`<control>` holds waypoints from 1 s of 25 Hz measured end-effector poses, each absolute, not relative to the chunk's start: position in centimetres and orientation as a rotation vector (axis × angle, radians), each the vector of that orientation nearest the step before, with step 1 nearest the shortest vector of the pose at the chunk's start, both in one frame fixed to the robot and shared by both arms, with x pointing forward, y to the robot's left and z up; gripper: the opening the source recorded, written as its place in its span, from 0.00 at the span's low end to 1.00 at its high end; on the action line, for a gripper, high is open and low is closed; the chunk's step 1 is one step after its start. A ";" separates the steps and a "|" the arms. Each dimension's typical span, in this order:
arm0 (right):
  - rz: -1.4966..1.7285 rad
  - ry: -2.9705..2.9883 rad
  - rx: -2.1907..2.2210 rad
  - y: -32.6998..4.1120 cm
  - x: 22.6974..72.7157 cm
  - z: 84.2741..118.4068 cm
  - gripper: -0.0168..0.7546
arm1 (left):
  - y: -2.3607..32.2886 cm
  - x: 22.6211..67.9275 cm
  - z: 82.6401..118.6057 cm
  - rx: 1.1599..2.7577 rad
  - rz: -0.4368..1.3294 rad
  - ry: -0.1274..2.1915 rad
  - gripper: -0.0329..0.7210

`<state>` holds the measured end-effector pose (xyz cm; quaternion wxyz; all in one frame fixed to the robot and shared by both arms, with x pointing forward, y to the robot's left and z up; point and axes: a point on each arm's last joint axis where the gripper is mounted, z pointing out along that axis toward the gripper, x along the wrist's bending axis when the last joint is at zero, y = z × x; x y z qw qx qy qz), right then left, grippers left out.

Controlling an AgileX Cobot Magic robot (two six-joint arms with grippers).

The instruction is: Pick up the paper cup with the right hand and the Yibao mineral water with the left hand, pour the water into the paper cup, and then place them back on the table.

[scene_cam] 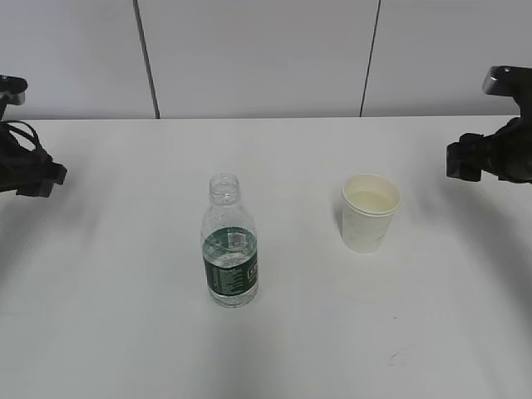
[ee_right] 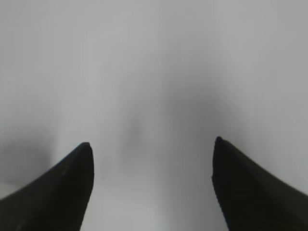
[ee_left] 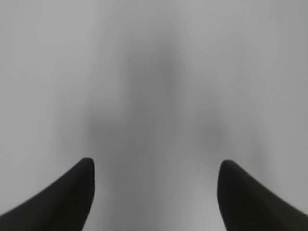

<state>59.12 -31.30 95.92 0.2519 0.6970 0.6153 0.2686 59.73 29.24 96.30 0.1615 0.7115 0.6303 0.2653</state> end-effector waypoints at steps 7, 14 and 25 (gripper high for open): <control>0.466 1.918 2.065 -31.3 60.2 101.4 0.79 | 29.2 60.3 101.4 2.184 0.630 2.040 0.68; 0.307 2.069 2.117 -31.2 59.8 106.3 0.79 | 28.3 59.4 104.5 2.282 0.298 2.074 0.68; 0.285 2.136 2.078 -31.2 59.4 107.7 0.79 | 28.1 56.3 107.8 2.227 0.291 2.024 0.68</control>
